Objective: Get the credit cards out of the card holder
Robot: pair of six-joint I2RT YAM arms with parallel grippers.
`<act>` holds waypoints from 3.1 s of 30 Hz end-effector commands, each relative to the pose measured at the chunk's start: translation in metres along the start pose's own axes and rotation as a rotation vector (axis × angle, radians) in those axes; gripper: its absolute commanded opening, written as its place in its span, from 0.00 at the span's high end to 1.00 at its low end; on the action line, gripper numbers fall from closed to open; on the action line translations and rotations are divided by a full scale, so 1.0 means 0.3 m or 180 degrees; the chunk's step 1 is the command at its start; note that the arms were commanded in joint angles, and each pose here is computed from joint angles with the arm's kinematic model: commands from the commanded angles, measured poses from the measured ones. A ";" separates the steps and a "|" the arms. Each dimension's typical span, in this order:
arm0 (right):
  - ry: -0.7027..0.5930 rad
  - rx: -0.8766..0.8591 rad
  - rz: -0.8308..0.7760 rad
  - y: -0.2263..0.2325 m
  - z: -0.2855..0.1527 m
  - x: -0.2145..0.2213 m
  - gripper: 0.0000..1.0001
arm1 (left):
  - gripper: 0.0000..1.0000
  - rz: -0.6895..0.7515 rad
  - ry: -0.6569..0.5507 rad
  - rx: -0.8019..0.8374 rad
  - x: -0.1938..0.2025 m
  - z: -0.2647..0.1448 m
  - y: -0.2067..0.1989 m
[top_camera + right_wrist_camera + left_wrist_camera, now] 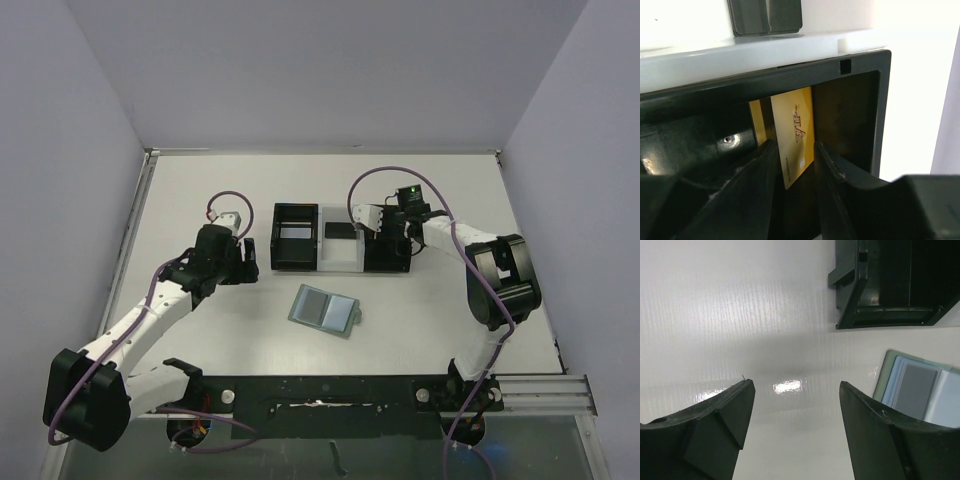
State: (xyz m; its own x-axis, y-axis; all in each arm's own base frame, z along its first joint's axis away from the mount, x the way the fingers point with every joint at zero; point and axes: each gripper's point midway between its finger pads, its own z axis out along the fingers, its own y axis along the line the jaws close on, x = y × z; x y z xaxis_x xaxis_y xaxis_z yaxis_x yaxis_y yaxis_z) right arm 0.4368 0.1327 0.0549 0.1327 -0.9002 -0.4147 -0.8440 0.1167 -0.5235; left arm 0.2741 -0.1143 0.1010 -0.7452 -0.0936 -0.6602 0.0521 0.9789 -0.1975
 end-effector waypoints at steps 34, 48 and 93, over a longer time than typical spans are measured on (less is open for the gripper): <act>-0.1414 0.1555 0.1488 -0.261 -0.465 -0.353 0.27 | 0.31 0.0012 -0.0231 0.0146 -0.079 -0.028 -0.032; -0.2633 0.0943 0.4542 -0.105 -0.630 -0.381 0.02 | 0.30 -0.0092 -0.0467 0.0124 -0.121 -0.059 -0.015; -0.0004 0.1016 0.5426 0.574 -0.103 -0.650 0.43 | 0.29 -0.0179 -0.0451 -0.0116 -0.124 -0.054 0.033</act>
State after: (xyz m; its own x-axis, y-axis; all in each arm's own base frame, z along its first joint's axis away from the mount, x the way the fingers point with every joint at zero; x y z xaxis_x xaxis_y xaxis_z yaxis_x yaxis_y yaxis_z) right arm 0.2400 0.2975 0.0492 -0.7472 0.2729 -0.6060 0.0945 0.9462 0.3096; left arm 0.2815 -0.0971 0.1194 -0.6842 -0.1505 -0.7136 -0.0142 0.9810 -0.1933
